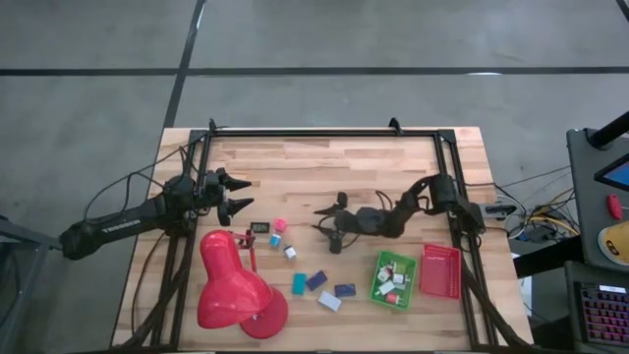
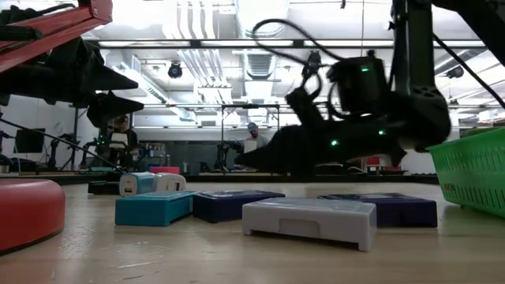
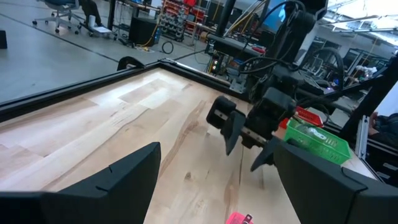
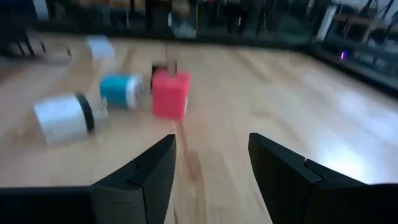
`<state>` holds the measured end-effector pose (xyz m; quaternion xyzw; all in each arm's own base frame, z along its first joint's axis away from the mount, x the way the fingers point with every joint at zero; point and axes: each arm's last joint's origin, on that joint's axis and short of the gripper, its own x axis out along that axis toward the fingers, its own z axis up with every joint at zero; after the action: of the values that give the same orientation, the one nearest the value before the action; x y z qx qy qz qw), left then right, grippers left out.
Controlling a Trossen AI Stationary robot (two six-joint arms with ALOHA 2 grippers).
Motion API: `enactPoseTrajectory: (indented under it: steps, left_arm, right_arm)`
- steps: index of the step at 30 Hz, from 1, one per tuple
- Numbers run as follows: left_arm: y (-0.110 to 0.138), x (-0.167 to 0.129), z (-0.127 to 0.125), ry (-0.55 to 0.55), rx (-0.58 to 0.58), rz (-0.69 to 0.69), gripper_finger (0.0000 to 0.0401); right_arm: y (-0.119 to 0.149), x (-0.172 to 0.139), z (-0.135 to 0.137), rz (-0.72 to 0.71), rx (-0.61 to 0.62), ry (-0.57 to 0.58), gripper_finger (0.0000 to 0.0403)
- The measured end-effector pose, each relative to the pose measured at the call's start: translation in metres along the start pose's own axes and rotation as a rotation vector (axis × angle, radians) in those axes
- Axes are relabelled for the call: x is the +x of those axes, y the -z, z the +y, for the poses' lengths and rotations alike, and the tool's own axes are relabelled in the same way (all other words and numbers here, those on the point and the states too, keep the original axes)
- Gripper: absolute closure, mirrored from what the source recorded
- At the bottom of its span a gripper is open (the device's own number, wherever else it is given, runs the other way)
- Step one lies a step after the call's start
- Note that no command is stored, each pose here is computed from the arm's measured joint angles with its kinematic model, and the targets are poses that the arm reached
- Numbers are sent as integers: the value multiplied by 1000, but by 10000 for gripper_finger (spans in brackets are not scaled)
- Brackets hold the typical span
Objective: Pick & Place Office items
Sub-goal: Put the pink charger adapter into the green basket
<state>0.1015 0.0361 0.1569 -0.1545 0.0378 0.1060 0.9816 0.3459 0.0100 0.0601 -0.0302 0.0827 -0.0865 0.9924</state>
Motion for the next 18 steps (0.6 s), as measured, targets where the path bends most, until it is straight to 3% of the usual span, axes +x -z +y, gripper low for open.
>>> enactPoseTrajectory:
  steps: [7,18]
  left_arm:
    - [0,0,0,0,0,-1,81]
    - [0,0,0,0,0,0,81]
  right_arm:
    - [-5,26,4,114,-23,-22,202]
    - [-24,49,4,88,-11,-72,202]
